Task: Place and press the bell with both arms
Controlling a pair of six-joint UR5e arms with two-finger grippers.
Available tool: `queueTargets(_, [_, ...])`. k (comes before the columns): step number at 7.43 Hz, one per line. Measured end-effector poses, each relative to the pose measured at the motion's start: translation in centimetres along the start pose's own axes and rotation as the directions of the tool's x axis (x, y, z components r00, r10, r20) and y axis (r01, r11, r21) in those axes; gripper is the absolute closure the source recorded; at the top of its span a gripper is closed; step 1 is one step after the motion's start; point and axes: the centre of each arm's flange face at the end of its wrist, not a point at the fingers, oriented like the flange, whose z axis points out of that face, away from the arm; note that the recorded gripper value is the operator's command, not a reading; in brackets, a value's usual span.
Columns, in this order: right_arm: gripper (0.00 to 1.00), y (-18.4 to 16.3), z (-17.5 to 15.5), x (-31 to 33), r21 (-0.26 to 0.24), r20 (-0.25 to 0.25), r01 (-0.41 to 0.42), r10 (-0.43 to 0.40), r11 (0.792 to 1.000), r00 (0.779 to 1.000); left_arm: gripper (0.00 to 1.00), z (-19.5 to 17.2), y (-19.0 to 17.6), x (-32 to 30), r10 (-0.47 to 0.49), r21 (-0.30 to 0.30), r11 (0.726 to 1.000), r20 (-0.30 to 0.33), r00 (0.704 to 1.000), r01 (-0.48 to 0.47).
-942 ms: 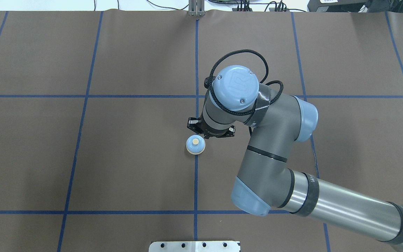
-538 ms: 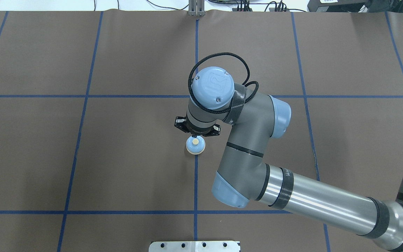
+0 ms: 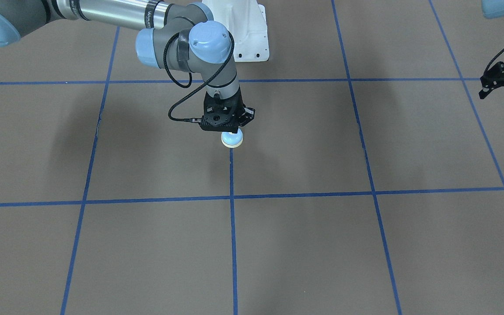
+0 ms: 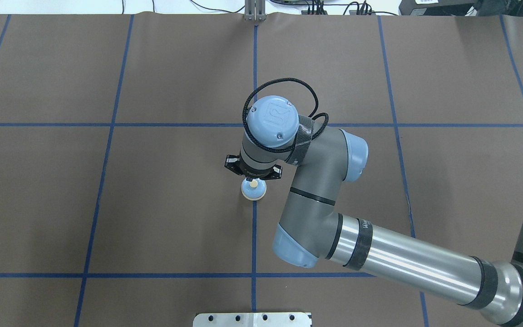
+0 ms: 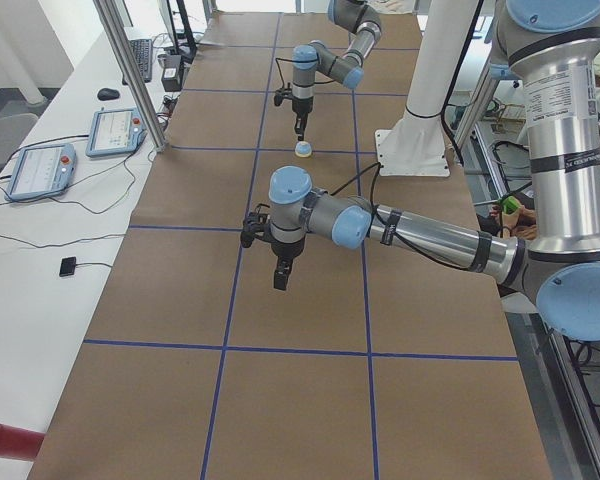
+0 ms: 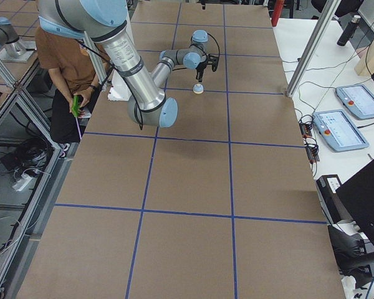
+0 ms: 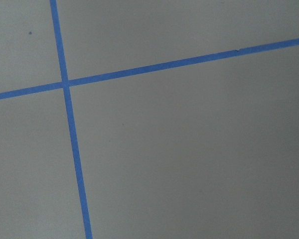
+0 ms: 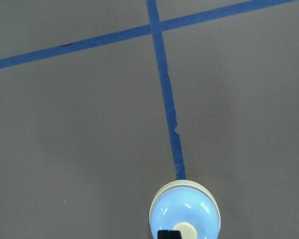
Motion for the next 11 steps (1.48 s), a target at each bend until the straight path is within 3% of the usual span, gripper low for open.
queueTargets(11, [1.0, 0.4, 1.7, 1.3, -0.01, -0.031, 0.003, -0.003, 1.0, 1.0, 0.0, -0.3, 0.0, 0.2, 0.003, 0.006, 1.0, -0.001, 1.0, -0.003])
